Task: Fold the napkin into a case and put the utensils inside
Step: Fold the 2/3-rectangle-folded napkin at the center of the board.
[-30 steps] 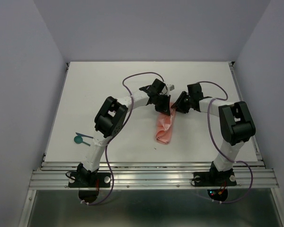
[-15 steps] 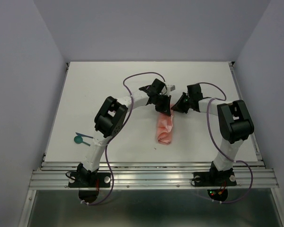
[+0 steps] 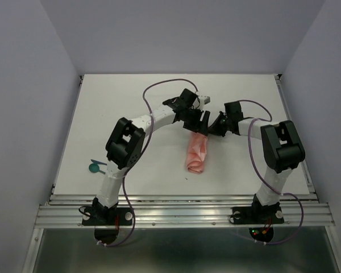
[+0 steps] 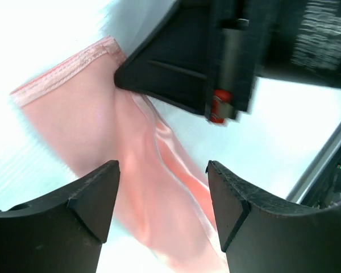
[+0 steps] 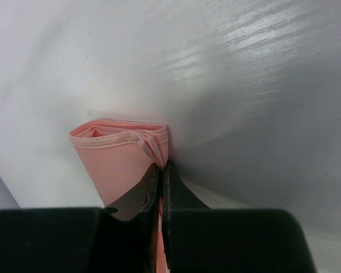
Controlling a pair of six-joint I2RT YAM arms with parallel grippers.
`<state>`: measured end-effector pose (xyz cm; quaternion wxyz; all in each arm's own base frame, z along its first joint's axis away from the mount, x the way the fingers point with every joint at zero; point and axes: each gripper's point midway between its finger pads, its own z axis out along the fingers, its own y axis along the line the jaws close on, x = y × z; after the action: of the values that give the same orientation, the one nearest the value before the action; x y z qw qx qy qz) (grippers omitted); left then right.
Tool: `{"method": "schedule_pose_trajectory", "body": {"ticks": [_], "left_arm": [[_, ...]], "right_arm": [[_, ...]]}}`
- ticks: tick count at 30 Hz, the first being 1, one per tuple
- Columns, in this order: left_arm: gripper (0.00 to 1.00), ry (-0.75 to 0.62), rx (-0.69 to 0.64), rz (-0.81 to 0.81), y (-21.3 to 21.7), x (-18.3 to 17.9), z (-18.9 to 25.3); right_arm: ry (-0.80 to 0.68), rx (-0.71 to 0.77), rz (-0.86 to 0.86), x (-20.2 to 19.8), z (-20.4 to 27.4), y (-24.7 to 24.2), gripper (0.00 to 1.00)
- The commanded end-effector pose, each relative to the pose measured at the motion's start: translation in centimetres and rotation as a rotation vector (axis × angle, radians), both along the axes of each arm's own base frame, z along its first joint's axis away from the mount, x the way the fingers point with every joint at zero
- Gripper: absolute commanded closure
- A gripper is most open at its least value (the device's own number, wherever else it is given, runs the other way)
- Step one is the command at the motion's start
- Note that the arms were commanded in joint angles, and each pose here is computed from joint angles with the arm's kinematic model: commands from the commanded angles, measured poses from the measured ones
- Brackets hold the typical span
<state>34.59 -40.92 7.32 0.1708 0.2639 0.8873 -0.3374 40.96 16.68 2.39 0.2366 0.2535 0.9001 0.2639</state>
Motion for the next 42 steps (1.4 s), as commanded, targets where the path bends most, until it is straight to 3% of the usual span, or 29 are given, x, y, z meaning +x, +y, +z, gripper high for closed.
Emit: {"method": "schedule_pose_trajectory", "body": {"ticks": [1, 4, 6, 9, 10, 11, 18, 26, 33, 42], "left_arm": [[0.26, -0.115, -0.039, 0.004, 1.3, -0.3, 6.2], [0.27, -0.111, -0.032, 0.026, 2.0, -0.9, 6.6], [0.37, -0.113, -0.050, 0.051, 2.3, -1.2, 7.2], [0.75, -0.059, -0.039, 0.072, 3.1, -2.5, 5.5], [0.93, -0.046, -0.036, 0.077, 3.2, -2.7, 5.1], [1.00, -0.035, -0.037, 0.083, 3.2, -2.9, 4.8], [1.00, 0.057, -0.006, 0.096, 3.8, -4.6, 1.7], [1.00, 0.126, -0.038, -0.079, 2.3, -8.9, 0.1], [1.00, 0.167, 0.032, -0.166, 2.5, -11.6, -3.4], [1.00, 0.128, 0.057, -0.251, 2.8, -12.6, -2.0]], "right_arm": [[0.007, -0.039, -0.026, -0.5, -0.2, -0.9, 0.99], [0.009, -0.037, -0.024, -0.6, -0.3, -0.8, 0.99], [0.012, -0.036, -0.024, -0.6, -0.3, -0.8, 0.99], [0.009, -0.035, -0.022, -0.6, -0.3, -0.8, 0.99], [0.007, -0.033, -0.021, -0.6, -0.2, -0.8, 0.99], [0.006, -0.032, -0.019, -0.5, -0.1, -0.7, 0.99], [0.005, -0.030, -0.022, -0.5, 0.0, -0.7, 0.99], [0.010, -0.029, -0.027, -0.5, -0.2, -0.7, 0.99], [0.020, -0.031, -0.027, -0.9, -0.7, -0.8, 0.99], [0.024, -0.032, -0.029, -0.9, -0.8, -0.8, 0.99]]}}
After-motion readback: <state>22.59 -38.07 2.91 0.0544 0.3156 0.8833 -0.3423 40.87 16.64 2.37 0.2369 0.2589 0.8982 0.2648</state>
